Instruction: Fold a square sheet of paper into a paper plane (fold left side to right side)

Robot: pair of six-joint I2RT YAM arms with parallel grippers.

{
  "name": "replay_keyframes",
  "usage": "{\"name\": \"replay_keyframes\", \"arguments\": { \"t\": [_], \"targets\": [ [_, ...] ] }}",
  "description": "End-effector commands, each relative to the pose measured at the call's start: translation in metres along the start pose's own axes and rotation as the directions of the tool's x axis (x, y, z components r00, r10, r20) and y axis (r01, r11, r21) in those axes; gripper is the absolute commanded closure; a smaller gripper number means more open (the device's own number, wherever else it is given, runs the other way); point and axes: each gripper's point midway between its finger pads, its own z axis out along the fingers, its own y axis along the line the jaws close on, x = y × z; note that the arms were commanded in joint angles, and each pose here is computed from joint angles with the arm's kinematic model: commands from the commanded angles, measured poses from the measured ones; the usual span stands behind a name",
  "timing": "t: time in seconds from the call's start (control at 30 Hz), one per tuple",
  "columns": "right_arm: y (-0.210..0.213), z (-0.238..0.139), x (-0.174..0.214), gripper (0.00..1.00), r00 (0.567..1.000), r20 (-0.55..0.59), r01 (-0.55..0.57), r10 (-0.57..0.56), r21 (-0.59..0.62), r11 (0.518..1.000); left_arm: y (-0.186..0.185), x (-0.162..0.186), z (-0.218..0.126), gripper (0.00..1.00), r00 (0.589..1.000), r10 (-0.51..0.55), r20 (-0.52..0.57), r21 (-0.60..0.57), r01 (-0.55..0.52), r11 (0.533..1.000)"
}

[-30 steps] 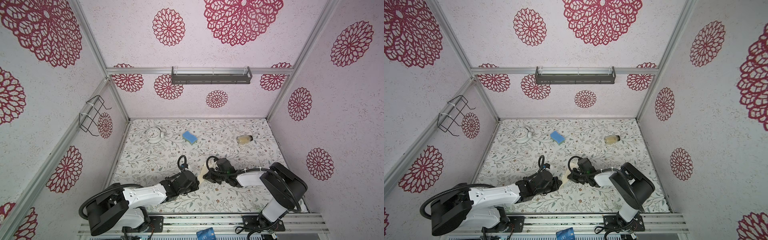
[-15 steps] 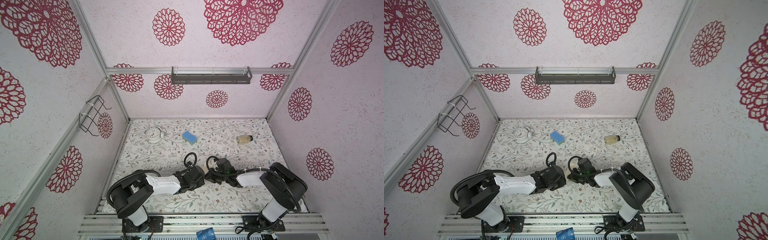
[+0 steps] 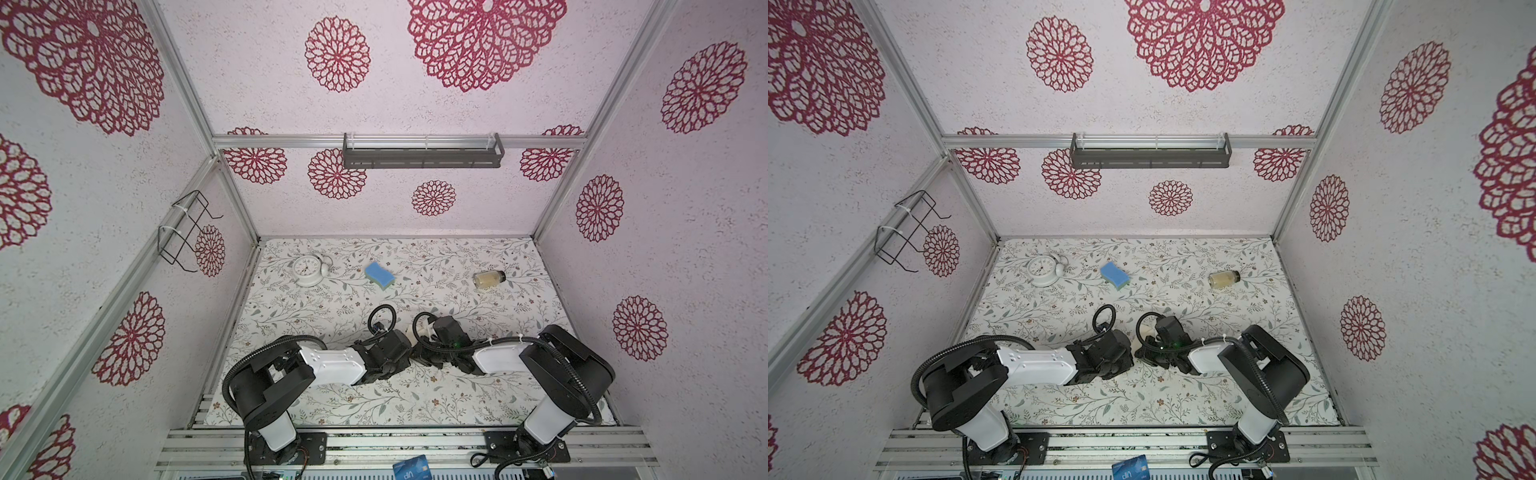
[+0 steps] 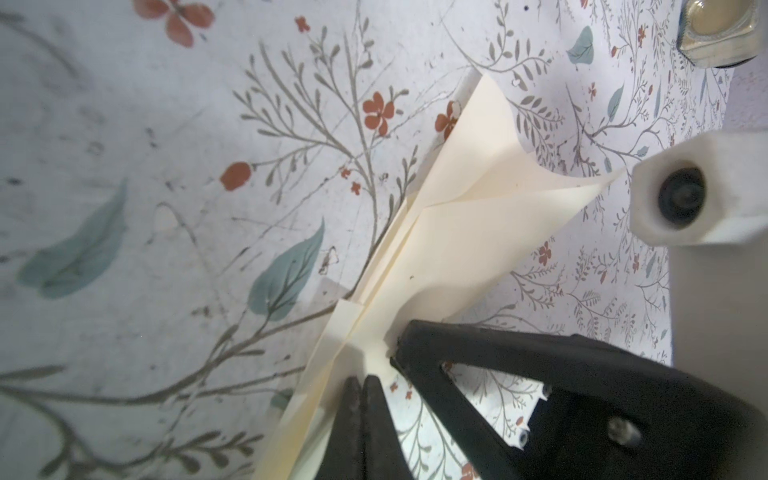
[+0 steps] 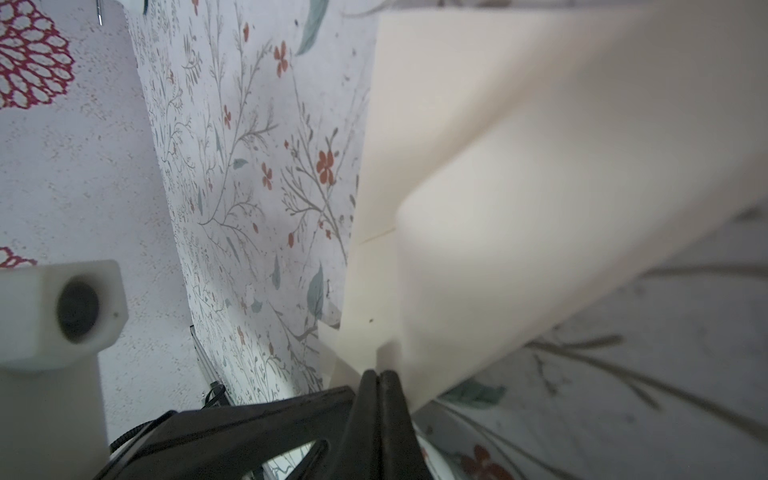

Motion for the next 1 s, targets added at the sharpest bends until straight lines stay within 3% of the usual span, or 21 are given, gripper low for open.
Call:
{"name": "replay_keyframes", "arguments": {
  "t": [0.0, 0.37, 0.97],
  "targets": [
    [-0.055, 0.004, 0.02, 1.0, 0.997, -0.034, -0.057, 0.065, 0.195, 0.979, 0.024, -0.001, -0.001, 1.0, 0.999, -0.044, 0.02, -0.076, 0.046, 0.996],
    [-0.058, 0.006, 0.02, 1.0, 0.997, -0.034, -0.063, 0.071, 0.201, 0.978, 0.055, 0.009, -0.015, 1.0, 0.997, -0.069, 0.017, -0.123, 0.071, 0.99],
    [-0.059, 0.005, 0.02, 1.0, 0.997, -0.028, -0.07, 0.077, 0.207, 0.976, 0.073, 0.033, -0.026, 1.0, 0.998, -0.06, -0.007, -0.166, 0.058, 0.984]
  ]
}}
